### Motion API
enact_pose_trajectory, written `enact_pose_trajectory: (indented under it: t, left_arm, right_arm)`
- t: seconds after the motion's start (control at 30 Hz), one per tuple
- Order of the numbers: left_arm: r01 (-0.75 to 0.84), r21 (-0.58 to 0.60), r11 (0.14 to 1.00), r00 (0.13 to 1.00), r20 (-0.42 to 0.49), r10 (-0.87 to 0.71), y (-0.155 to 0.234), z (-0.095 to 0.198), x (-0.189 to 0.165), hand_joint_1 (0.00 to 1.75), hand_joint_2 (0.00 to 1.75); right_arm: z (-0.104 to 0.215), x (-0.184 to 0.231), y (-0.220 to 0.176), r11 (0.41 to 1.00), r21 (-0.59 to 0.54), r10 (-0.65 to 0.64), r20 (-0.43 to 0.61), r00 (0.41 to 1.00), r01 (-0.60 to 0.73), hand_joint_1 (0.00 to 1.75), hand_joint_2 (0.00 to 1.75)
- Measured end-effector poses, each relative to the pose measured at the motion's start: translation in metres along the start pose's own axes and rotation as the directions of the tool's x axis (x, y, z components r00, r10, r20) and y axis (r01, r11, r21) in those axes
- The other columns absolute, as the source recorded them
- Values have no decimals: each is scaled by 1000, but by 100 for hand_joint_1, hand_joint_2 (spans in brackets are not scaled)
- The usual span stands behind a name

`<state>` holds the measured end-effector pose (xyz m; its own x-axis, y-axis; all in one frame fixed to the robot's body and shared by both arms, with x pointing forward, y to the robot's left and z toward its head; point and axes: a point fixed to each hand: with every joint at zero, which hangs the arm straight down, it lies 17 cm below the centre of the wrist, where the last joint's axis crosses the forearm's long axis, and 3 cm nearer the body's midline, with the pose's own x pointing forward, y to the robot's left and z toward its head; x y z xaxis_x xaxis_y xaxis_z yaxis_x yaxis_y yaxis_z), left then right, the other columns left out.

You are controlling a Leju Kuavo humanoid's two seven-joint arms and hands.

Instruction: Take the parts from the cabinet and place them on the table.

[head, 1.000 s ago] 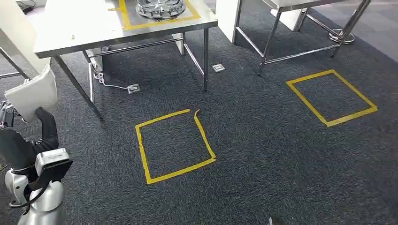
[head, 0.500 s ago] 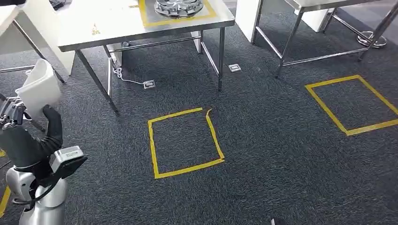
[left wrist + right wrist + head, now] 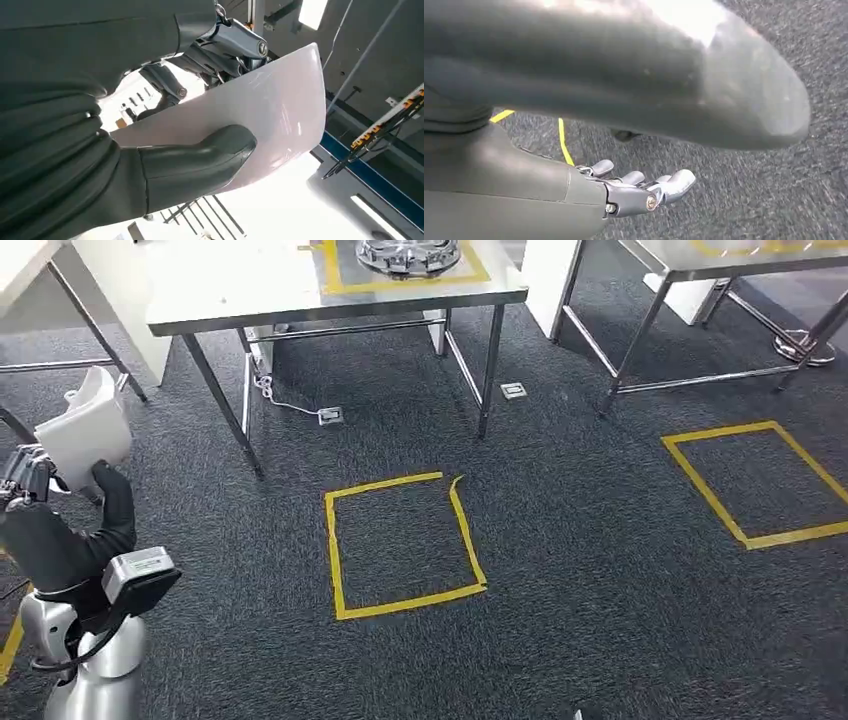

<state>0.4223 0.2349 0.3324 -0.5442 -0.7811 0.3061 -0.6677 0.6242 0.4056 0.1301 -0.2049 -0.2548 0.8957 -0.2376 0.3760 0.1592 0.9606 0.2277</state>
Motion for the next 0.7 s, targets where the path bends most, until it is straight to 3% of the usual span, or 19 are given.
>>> enact_pose_trajectory:
  t: [0.17,0.7]
  left_arm:
    - [-4,-2,1000,1000,-16,4,-3,-2,-2,175,175]
    - [-17,-13,1000,1000,-25,16,-7,-3,-4,175,175]
  right_arm:
    - [2,-14,6,999,31,-8,-79,997,11,0,0]
    - [3,-20,17,996,61,-52,-117,992,59,0,0]
